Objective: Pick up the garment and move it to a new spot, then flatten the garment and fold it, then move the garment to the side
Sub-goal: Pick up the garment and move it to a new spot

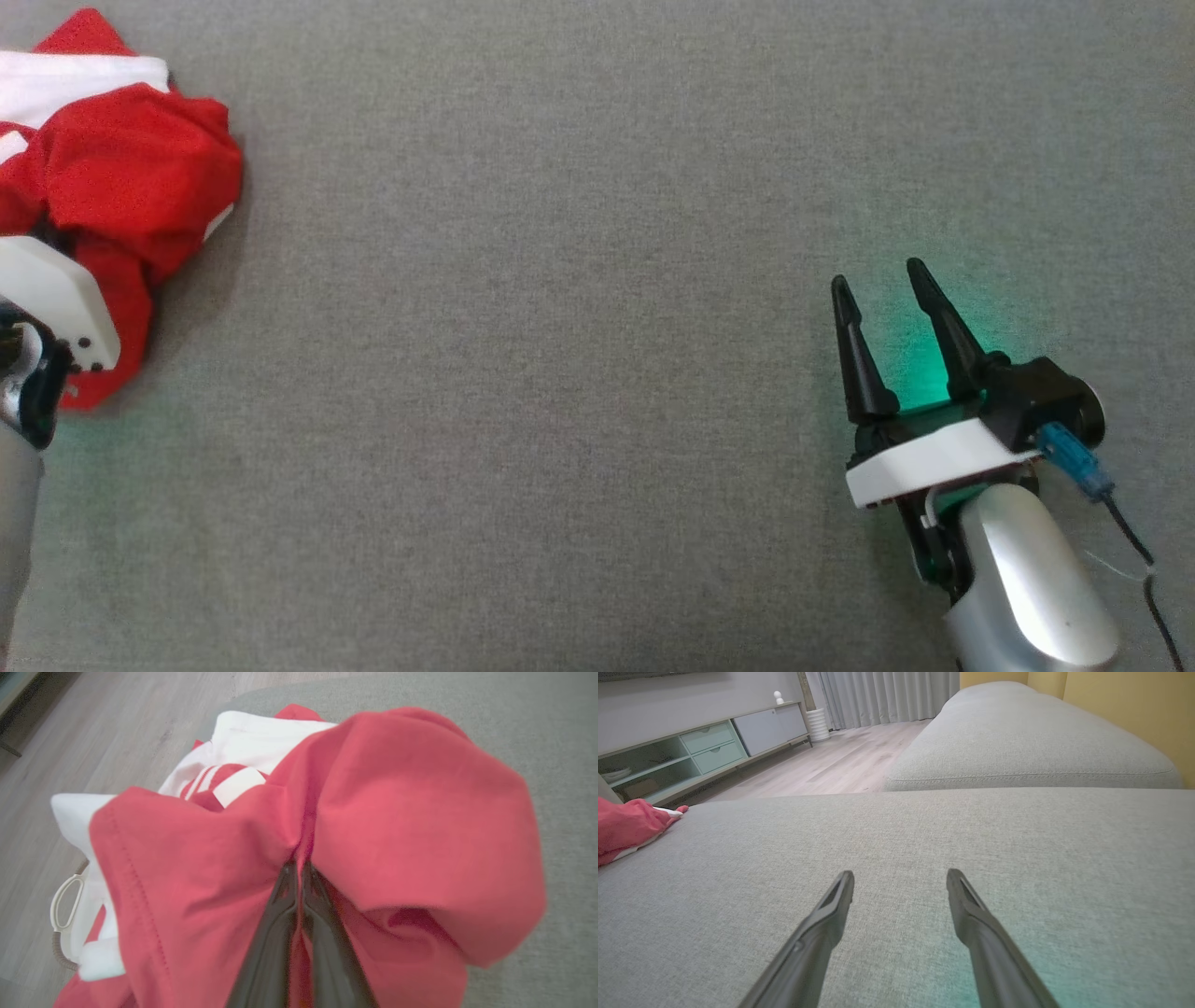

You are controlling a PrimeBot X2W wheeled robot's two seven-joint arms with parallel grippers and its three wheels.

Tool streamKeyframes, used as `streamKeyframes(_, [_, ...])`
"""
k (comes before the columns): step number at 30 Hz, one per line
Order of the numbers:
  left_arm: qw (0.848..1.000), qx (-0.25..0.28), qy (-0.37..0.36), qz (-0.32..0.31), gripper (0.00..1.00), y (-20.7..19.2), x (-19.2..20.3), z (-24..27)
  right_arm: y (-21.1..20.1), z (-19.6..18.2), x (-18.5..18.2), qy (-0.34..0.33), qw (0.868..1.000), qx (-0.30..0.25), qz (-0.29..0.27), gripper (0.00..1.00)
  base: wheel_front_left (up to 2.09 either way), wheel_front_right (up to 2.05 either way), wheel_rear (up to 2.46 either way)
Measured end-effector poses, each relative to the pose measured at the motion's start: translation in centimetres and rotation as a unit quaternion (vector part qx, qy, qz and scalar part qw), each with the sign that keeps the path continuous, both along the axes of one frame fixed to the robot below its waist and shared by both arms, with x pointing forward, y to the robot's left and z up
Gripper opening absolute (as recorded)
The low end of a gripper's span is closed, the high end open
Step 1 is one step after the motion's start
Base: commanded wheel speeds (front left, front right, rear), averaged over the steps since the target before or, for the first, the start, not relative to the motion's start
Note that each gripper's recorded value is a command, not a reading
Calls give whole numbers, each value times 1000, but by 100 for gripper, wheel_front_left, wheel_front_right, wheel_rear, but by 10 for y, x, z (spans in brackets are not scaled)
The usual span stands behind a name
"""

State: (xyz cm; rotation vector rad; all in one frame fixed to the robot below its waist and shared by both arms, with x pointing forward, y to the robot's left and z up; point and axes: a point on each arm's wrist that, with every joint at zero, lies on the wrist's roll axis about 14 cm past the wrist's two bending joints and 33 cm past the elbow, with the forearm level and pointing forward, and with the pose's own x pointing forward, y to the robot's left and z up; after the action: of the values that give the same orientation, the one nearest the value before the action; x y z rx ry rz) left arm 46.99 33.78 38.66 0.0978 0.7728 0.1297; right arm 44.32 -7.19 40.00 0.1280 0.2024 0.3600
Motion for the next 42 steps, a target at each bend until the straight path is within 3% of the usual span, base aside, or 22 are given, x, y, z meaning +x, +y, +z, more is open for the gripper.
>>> streamKeyframes(6, [997, 5, -78, -15, 0, -2, 20, 47, -1, 16, -2, -16, 1000, 7, -4, 100, 0, 0, 0])
streamKeyframes(12, [979, 8, -197, -61, 0, -22, 50, 134, 1, 31, -8, -30, 999, 19, -5, 100, 0, 0, 0])
streamKeyframes(21, [939, -52, -292, -176, 0, -112, 53, 217, -13, 48, -24, -37, 998, 44, -31, 100, 0, 0, 0])
streamKeyframes(26, [907, -101, -319, -257, 0, -180, 44, 249, -35, 57, -33, -45, 996, 53, -64, 100, 0, 0, 0])
streamKeyframes(32, [854, -169, -338, -357, 0, -265, 23, 284, -69, 68, -46, -58, 990, 59, -116, 100, 0, 0, 0])
streamKeyframes(33, [854, -169, -338, -357, 0, -265, 23, 284, -69, 68, -46, -58, 990, 59, -116, 100, 0, 0, 0])
streamKeyframes(34, [843, -183, -339, -374, 0, -279, 18, 289, -75, 70, -49, -59, 989, 60, -124, 100, 0, 0, 0])
streamKeyframes(38, [803, -248, -320, -438, 0, -337, -5, 297, -99, 72, -62, -62, 983, 61, -162, 100, 0, 0, 0])
streamKeyframes(42, [775, -296, -289, -478, 0, -382, -17, 293, -123, 71, -80, -57, 976, 62, -203, 100, 0, 0, 0])
